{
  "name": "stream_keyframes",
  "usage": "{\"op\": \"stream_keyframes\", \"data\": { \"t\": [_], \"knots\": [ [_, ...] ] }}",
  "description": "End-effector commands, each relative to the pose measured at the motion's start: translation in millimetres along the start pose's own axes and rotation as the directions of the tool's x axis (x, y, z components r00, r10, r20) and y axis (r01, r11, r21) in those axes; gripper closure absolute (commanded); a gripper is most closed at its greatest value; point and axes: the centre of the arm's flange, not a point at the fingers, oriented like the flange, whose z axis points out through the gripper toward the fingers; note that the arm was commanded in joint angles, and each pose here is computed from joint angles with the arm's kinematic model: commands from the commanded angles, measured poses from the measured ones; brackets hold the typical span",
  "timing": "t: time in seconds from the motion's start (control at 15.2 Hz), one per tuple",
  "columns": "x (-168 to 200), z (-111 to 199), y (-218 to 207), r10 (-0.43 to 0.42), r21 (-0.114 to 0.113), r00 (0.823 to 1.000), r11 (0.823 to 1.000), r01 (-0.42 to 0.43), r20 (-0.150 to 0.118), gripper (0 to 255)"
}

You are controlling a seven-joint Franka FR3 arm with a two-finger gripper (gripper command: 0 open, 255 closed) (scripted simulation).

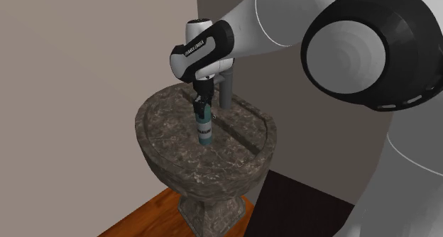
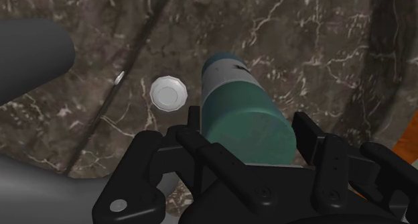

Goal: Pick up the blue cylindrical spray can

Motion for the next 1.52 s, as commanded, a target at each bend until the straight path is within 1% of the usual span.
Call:
{"op": "stream_keyframes", "data": {
  "t": [0.0, 0.4, 1.39, 1.45],
  "knots": [
    [0, 1, 0, 0.001, 0.0, 1.0, 1.0, -0.001, 0.001, 255],
    [0, 1, 0, 0.0, 0.0, 1.0, 1.0, 0.0, 0.001, 255],
    [-1, -78, 0, 0.0, 0.0, 1.0, 1.0, 0.0, 0.001, 255],
    [-1, -79, 0, 0.0, 0.0, 1.0, 1.0, 0.0, 0.001, 255]
  ]
}}
